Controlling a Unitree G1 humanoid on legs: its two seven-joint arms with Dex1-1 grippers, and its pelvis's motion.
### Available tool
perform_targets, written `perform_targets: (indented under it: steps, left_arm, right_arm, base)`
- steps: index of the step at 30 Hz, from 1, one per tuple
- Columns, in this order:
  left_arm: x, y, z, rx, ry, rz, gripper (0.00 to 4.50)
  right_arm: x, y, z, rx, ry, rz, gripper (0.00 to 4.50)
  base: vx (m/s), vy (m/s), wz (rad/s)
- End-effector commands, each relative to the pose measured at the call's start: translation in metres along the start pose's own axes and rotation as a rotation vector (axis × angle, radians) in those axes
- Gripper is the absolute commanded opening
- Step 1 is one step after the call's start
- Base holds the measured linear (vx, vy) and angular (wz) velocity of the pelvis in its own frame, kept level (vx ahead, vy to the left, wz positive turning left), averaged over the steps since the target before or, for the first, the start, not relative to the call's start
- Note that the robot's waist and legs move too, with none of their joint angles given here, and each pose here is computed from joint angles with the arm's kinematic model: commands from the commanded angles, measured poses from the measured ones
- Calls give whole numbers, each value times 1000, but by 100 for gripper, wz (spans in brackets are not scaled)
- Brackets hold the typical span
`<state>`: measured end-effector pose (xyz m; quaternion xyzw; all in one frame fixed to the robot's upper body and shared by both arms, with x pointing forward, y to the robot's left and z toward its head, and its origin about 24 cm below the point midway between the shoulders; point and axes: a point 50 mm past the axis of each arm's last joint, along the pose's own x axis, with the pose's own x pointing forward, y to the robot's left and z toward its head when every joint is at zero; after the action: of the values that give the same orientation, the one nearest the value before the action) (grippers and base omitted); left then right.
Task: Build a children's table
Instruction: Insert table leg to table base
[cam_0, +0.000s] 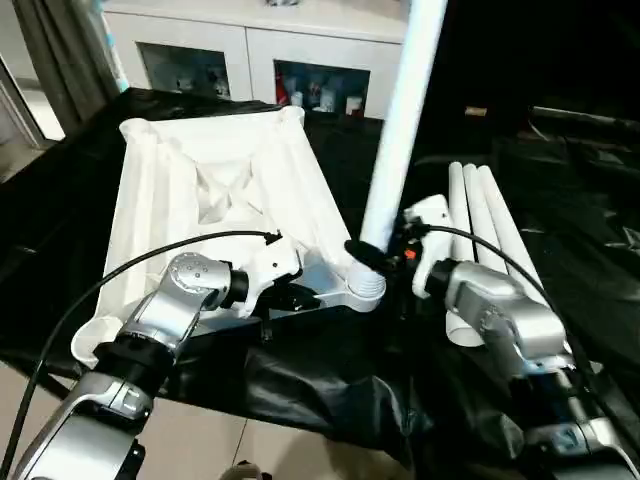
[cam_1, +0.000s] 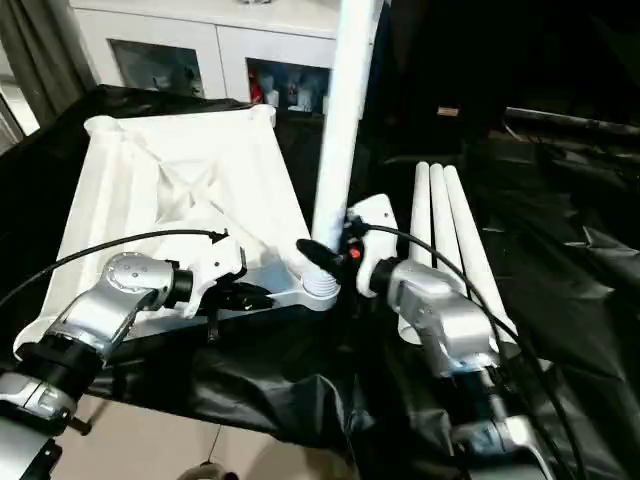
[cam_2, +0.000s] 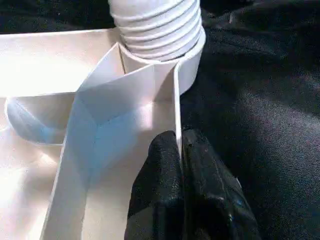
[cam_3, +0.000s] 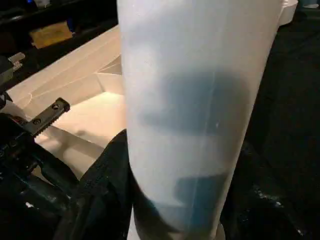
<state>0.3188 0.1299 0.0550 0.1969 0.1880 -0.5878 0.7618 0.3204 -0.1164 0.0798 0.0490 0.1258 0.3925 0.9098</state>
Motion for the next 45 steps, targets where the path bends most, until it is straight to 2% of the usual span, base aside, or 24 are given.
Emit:
perform_targets:
  steps: [1, 7, 16, 20, 26, 38, 45]
  left_arm:
    - [4, -4, 4, -7, -51, -7, 0]
    - [3, -3, 5, -8, -51, -5, 0]
    - [0, 0, 7, -13, -54, 11, 0]
    - [0, 2, 9, -11, -61, 25, 0]
    - [0, 4, 10, -10, -62, 27, 0]
    - [-1, 6, 11, -5, -58, 33, 0]
    - [-1, 7, 10, -4, -54, 36, 0]
  right_arm:
    - [4, 1, 0, -28, 15, 10, 189]
    - [6, -1, -4, -26, 10, -6, 189]
    - [-7, -13, -18, 90, -31, -61, 189]
    - [-19, -16, -42, 202, -68, -138, 189]
    - [-23, -13, -56, 230, -91, -166, 189]
    - [-20, -3, -62, 52, -46, -123, 188]
    - [-17, 2, -65, -3, -19, -97, 188]
  base:
    - [0, 0, 0]
    - [0, 0, 0]
    - [0, 0, 0]
    - [0, 0, 0]
    - [0, 0, 0]
    - [0, 0, 0]
    - [0, 0, 0]
